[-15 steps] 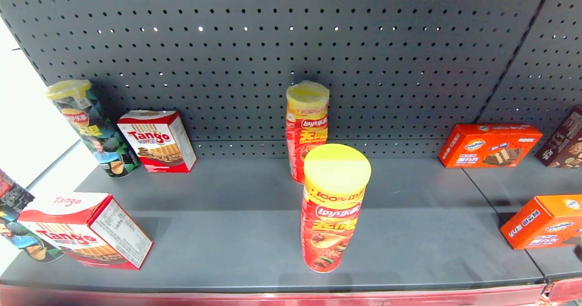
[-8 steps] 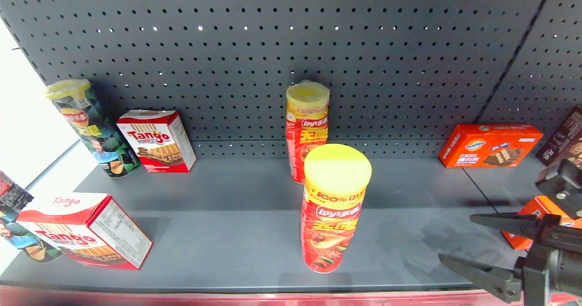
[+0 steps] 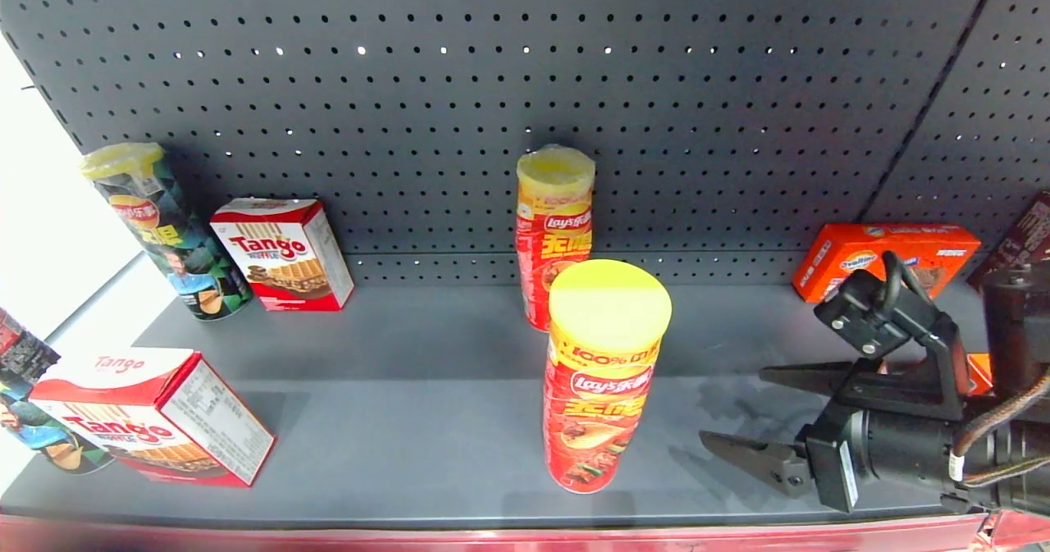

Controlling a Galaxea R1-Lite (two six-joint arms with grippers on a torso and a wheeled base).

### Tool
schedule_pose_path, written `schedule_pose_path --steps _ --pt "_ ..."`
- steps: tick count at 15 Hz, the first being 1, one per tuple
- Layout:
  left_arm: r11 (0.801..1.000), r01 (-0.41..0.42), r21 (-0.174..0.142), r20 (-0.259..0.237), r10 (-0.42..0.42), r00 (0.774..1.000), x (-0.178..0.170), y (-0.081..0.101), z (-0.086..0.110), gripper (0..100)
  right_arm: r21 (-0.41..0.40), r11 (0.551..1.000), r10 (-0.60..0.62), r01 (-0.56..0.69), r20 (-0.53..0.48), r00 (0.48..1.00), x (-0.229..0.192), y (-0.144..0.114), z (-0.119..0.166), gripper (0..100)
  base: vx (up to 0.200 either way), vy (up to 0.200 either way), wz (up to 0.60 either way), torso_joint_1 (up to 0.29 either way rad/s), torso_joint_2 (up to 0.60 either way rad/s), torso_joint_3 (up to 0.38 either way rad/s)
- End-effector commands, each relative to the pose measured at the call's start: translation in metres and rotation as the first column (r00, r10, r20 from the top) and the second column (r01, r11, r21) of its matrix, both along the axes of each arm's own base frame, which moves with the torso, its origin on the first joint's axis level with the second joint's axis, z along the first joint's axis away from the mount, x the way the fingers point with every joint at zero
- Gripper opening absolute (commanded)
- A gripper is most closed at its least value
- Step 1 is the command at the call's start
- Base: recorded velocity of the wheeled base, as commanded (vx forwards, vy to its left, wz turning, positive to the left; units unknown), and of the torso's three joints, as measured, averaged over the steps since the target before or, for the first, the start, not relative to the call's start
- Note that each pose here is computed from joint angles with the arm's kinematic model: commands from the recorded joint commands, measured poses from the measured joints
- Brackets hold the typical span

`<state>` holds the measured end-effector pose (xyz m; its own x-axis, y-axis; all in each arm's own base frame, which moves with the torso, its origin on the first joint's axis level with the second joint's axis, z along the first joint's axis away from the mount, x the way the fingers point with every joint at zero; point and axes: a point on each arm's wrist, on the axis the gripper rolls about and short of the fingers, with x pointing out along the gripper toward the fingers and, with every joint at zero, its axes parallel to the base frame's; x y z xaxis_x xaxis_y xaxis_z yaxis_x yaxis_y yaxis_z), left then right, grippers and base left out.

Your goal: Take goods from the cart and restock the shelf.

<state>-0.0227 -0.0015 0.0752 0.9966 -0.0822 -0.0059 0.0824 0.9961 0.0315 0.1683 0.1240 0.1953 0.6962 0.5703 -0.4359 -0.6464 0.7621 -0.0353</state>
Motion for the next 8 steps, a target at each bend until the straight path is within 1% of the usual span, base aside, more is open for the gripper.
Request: schedule_pose_path --steps 1,8 --pt "1.0 0.0 0.0 -0.003 0.0 1.0 0.0 0.0 0.0 100 -0.018 1.0 0.012 -0.013 -0.016 1.0 0.012 0.015 -0.003 100 0.0 0.0 0.0 0.0 0.0 0.0" --pt "1.0 0.0 0.0 -0.003 0.0 1.0 0.0 0.0 0.0 100 -0.022 0.999 0.039 -0.04 -0.016 0.999 0.026 0.035 -0.001 100 0.0 0.0 0.0 0.0 0.0 0.0"
